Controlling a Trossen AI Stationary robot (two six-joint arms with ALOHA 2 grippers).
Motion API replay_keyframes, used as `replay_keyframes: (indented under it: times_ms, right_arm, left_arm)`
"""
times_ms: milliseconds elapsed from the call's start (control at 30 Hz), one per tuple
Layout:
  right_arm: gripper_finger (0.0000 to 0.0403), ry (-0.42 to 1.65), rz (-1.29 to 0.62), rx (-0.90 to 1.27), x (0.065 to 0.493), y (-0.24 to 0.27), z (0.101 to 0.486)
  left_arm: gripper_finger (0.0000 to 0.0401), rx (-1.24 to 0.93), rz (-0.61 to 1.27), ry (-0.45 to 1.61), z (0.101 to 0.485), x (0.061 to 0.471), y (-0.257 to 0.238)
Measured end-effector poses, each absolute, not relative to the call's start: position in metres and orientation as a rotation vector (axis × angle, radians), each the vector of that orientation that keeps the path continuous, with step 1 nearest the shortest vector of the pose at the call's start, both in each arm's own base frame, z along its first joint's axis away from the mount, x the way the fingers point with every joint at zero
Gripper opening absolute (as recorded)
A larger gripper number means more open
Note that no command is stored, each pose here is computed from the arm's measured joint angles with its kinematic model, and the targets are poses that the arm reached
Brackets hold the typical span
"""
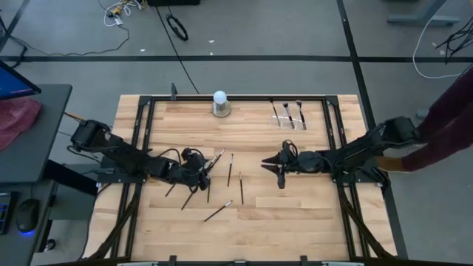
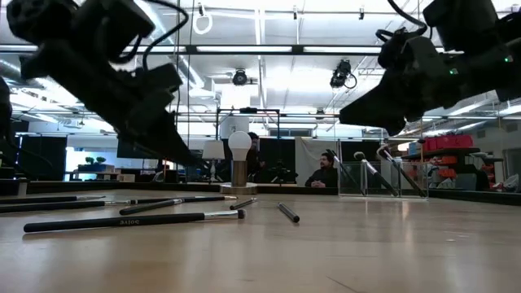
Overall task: Put items in baskets/containers
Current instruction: Put the silver eyeshadow brush into the transparent organizer
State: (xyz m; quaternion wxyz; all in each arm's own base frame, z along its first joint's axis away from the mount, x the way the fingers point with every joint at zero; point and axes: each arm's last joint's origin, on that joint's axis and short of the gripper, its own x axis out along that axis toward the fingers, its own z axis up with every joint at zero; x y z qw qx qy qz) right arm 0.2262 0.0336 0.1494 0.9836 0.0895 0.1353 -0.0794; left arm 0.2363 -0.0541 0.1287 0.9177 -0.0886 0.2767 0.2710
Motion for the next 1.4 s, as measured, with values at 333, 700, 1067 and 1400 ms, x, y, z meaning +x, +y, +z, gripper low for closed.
replay_keyframes:
  times_ms: [333,700,1067,1400]
  right_arm:
    - [0.0091,0.252,-0.203,0.175,0.234,0.031,0.141]
    - [0.0091,0.23,-0.204,0.177,0.235,0.031,0.143]
    - [0.0091,0.23,-0.204,0.176,0.235,0.031,0.143]
    - [0.0091,0.23,-0.204,0.177,0.235,0.031,0.143]
  left_arm:
    - [0.0161,-0.227,0.581,0.555,0.109,0.233,-0.042]
    - [0.0161,-0.228,0.643,0.609,0.085,0.234,-0.042]
    - [0.0154,-0.225,0.671,0.641,0.079,0.227,-0.038]
    - [0.0086,-0.21,0.657,0.681,0.069,0.211,-0.034]
